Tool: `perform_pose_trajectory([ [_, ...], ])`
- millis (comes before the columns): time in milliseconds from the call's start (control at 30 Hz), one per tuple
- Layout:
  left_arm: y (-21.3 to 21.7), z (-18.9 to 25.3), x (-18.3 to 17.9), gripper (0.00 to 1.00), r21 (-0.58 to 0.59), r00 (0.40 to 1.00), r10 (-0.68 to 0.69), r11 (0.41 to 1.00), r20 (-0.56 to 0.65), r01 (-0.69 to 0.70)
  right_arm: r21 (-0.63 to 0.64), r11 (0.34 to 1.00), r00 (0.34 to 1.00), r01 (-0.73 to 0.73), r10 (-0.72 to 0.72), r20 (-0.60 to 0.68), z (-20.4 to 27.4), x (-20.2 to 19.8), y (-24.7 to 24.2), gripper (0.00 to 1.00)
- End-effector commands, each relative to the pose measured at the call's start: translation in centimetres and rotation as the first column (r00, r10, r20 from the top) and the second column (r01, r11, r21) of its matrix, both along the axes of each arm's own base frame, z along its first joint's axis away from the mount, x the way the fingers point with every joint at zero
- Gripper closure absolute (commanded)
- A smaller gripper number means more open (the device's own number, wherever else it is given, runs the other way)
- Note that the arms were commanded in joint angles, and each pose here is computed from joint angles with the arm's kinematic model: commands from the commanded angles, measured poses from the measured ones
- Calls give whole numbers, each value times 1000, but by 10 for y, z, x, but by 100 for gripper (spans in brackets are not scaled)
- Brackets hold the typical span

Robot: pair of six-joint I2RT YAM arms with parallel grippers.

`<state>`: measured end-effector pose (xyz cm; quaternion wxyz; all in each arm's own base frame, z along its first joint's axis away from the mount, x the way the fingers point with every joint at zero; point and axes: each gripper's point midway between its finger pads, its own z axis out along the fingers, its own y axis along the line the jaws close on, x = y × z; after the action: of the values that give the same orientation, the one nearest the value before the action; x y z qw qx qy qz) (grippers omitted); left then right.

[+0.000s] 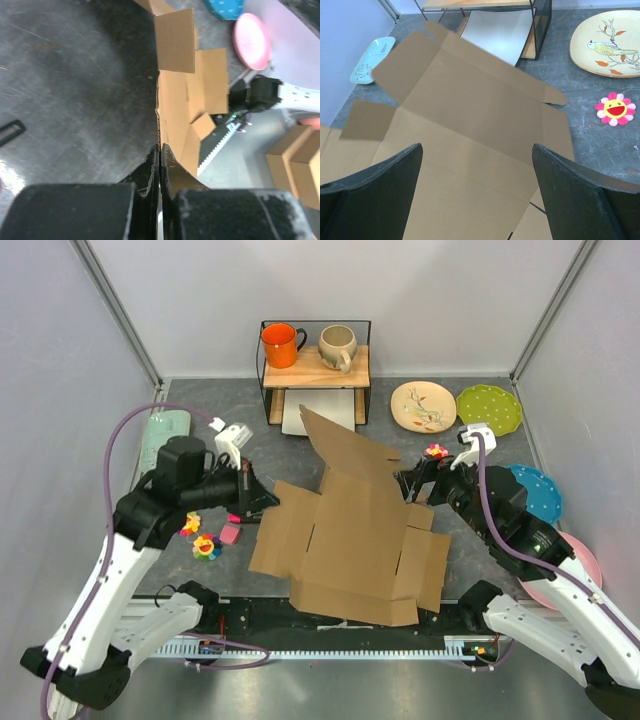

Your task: Fold the paper box

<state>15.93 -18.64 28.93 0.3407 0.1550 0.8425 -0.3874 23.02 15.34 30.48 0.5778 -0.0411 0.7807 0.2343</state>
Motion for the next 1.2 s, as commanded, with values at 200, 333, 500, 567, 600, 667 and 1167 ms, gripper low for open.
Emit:
perform_pose_trajectory([
  [200, 18, -42, 119, 98, 411, 990, 110, 901, 88, -137, 22, 1000, 1000, -8, 7, 18, 10, -9, -5, 2],
  [333, 45, -56, 148, 98, 542, 957, 274, 792, 94, -280, 23, 999, 999, -33, 33, 10, 7, -12, -2, 2],
  [500, 84, -72, 174, 51, 545, 839, 542, 687, 56, -480, 7, 999, 999, -42, 42, -10, -4, -11, 1, 2],
  [567, 97, -66, 178, 29, 518, 785, 615, 651, 69, -555, 1, 999, 999, -52, 52, -17, -8, -11, 3, 2],
  [600, 108, -62, 181, 24, 503, 730, 678, 603, 86, -619, -2, 999, 998, -53, 53, -21, -10, -11, 3, 2],
  [667, 117, -52, 177, 16, 474, 679, 725, 562, 112, -678, -6, 999, 998, -54, 54, -24, -13, -10, 4, 2],
  [1167, 70, -158, 22, 1, 348, 151, 907, 299, -394, -889, -12, 995, 988, -97, 95, -117, -61, -1, 25, 2],
])
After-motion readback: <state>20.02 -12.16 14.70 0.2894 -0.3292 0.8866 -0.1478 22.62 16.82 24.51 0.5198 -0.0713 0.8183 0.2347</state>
